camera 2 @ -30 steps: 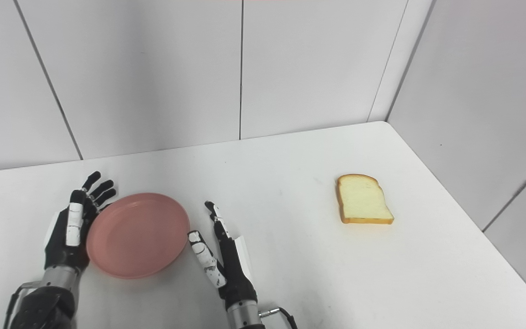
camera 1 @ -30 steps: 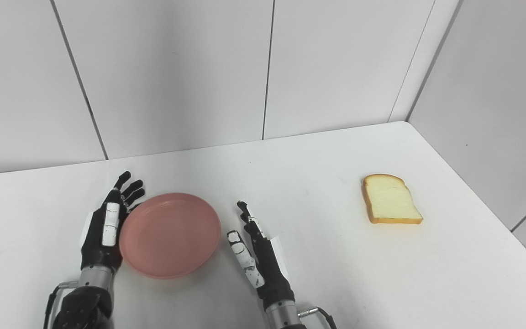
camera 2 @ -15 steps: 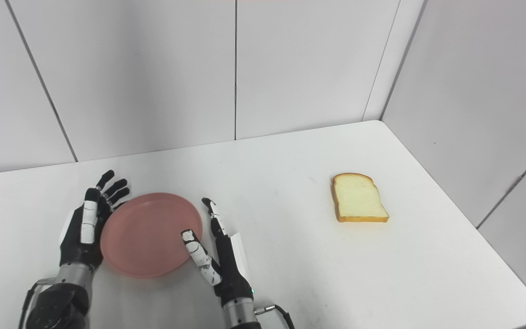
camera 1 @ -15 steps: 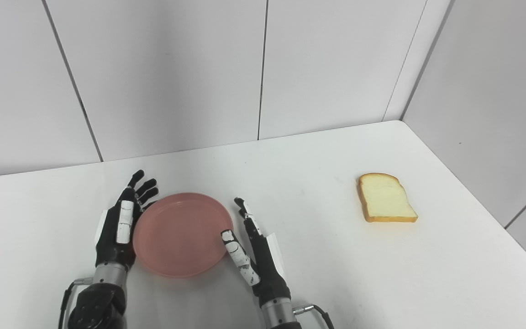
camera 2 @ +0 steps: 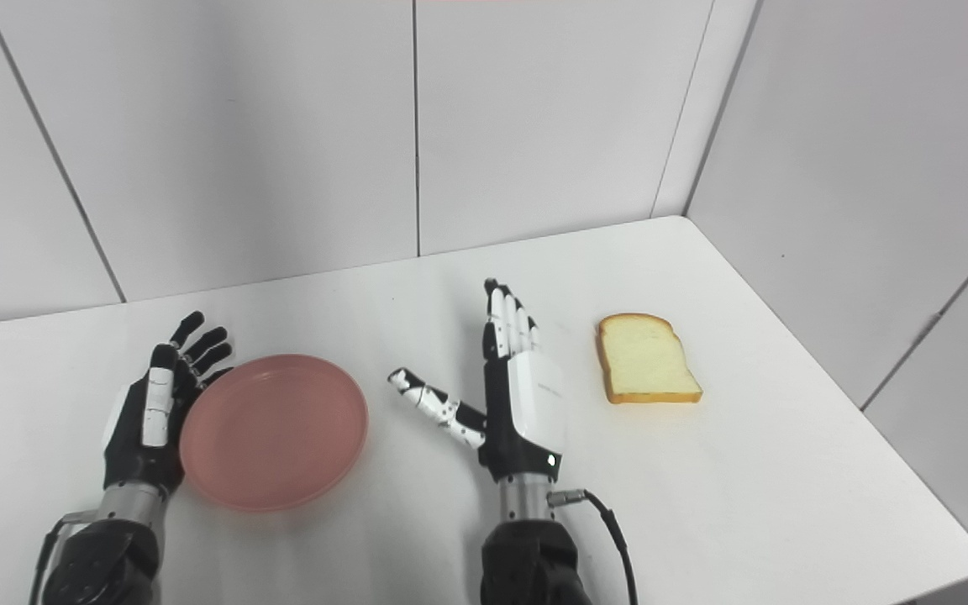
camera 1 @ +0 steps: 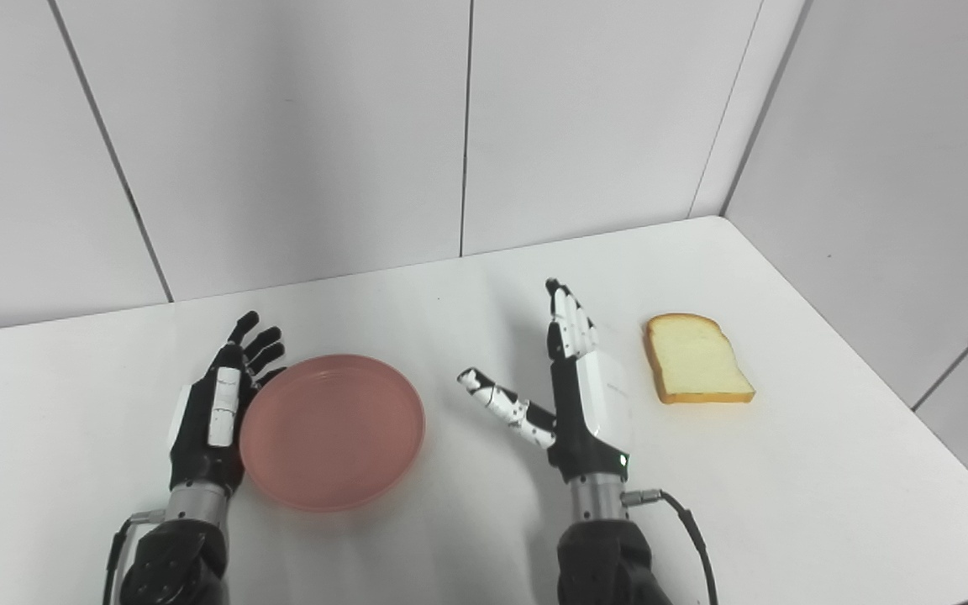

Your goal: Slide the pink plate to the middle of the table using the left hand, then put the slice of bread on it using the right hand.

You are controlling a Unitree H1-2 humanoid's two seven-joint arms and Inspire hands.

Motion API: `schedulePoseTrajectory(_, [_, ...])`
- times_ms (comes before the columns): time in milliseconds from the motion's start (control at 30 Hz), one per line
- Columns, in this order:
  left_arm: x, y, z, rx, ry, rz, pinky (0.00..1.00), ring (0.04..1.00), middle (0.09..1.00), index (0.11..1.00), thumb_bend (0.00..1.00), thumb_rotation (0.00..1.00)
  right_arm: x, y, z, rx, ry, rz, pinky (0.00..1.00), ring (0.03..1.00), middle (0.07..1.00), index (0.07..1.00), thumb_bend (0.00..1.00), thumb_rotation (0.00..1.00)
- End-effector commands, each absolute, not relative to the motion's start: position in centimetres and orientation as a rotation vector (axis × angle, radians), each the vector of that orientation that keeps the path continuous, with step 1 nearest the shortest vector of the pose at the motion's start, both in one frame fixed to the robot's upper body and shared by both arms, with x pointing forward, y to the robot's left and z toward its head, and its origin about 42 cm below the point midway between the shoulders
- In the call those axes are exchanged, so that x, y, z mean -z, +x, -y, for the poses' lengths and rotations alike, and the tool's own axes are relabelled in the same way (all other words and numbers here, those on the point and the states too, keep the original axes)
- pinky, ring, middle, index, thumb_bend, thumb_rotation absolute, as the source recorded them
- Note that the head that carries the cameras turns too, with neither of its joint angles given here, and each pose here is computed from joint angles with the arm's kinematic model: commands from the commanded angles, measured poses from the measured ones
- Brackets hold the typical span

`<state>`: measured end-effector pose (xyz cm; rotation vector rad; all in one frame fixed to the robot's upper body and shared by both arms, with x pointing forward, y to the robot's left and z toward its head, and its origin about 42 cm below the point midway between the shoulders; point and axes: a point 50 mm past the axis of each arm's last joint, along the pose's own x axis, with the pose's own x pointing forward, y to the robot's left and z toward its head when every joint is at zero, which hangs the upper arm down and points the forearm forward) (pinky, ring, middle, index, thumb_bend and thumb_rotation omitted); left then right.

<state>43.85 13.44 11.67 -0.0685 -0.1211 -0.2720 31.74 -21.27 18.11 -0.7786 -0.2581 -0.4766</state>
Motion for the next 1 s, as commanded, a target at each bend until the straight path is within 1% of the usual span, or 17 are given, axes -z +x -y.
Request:
schedulePoseTrajectory(0, [-9.6,42.8,-14.0,0.263,-0.076,0.080,0.75,0.846,0.843,0.877,0.92,0.93,-20.0,32.2,22.7,0.535,-0.822,0.289,1.00,1.000,1.000,1.000,0.92,0.85])
schedulePoseTrajectory(100, [-9.6,42.9,-14.0,0.266,-0.071,0.082,0.75,0.847,0.846,0.881,0.92,0.93,-20.4,32.5,24.1,0.551,-0.871,0.254,1.00,1.000,1.000,1.000,0.92,0.85])
schedulePoseTrajectory(233, [-9.6,43.0,-14.0,0.266,-0.065,0.082,0.76,0.847,0.844,0.878,0.93,0.93,-20.5,32.6,25.7,0.589,-0.930,0.220,1.00,1.000,1.000,1.000,0.92,0.81])
schedulePoseTrajectory(300, [-9.5,43.0,-14.0,0.265,-0.064,0.080,0.76,0.846,0.842,0.874,0.94,0.93,-20.4,32.7,26.3,0.613,-0.953,0.191,1.00,1.000,1.000,1.000,0.91,0.77])
schedulePoseTrajectory(367, [-9.4,43.0,-14.0,0.266,-0.064,0.079,0.75,0.845,0.840,0.876,0.95,0.92,-20.2,32.8,27.0,0.649,-0.977,0.145,1.00,1.000,1.000,1.000,0.91,0.68])
schedulePoseTrajectory(467, [-9.4,43.0,-14.1,0.266,-0.061,0.081,0.75,0.843,0.839,0.876,0.95,0.92,-20.0,33.2,28.1,0.719,-1.014,0.088,1.00,1.000,1.000,1.000,0.91,0.66])
schedulePoseTrajectory(600, [-9.4,43.0,-14.3,0.266,-0.075,0.075,0.76,0.843,0.843,0.882,0.96,0.91,-20.0,33.9,29.6,0.791,-1.031,0.038,1.00,1.000,1.000,1.000,0.93,0.65])
schedulePoseTrajectory(700, [-9.4,43.0,-14.4,0.265,-0.077,0.073,0.77,0.842,0.842,0.881,0.96,0.91,-20.0,34.5,30.7,0.826,-1.044,0.003,1.00,1.000,1.000,1.000,0.94,0.67])
schedulePoseTrajectory(767, [-9.5,43.0,-14.4,0.266,-0.076,0.074,0.77,0.843,0.845,0.883,0.96,0.91,-20.0,34.9,31.5,0.840,-1.056,-0.042,1.00,1.000,1.000,1.000,0.96,0.70])
schedulePoseTrajectory(833, [-9.4,43.0,-14.4,0.265,-0.065,0.074,0.76,0.840,0.843,0.881,0.97,0.92,-20.3,35.2,32.3,0.826,-1.059,-0.121,1.00,1.000,1.000,1.000,0.98,0.70])
schedulePoseTrajectory(900, [-9.4,43.0,-14.5,0.265,-0.057,0.074,0.75,0.838,0.839,0.878,0.97,0.92,-20.6,35.4,32.9,0.809,-1.077,-0.188,1.00,1.000,1.000,1.000,1.00,0.70])
schedulePoseTrajectory(933, [-9.3,42.9,-14.5,0.265,-0.060,0.072,0.74,0.838,0.838,0.877,0.98,0.91,-20.7,35.5,33.2,0.807,-1.075,-0.212,1.00,1.000,1.000,1.000,1.00,0.67])
schedulePoseTrajectory(967, [-9.3,42.9,-14.5,0.265,-0.061,0.070,0.74,0.838,0.837,0.877,0.98,0.91,-20.8,35.6,33.5,0.805,-1.073,-0.230,1.00,1.000,1.000,1.000,1.00,0.66])
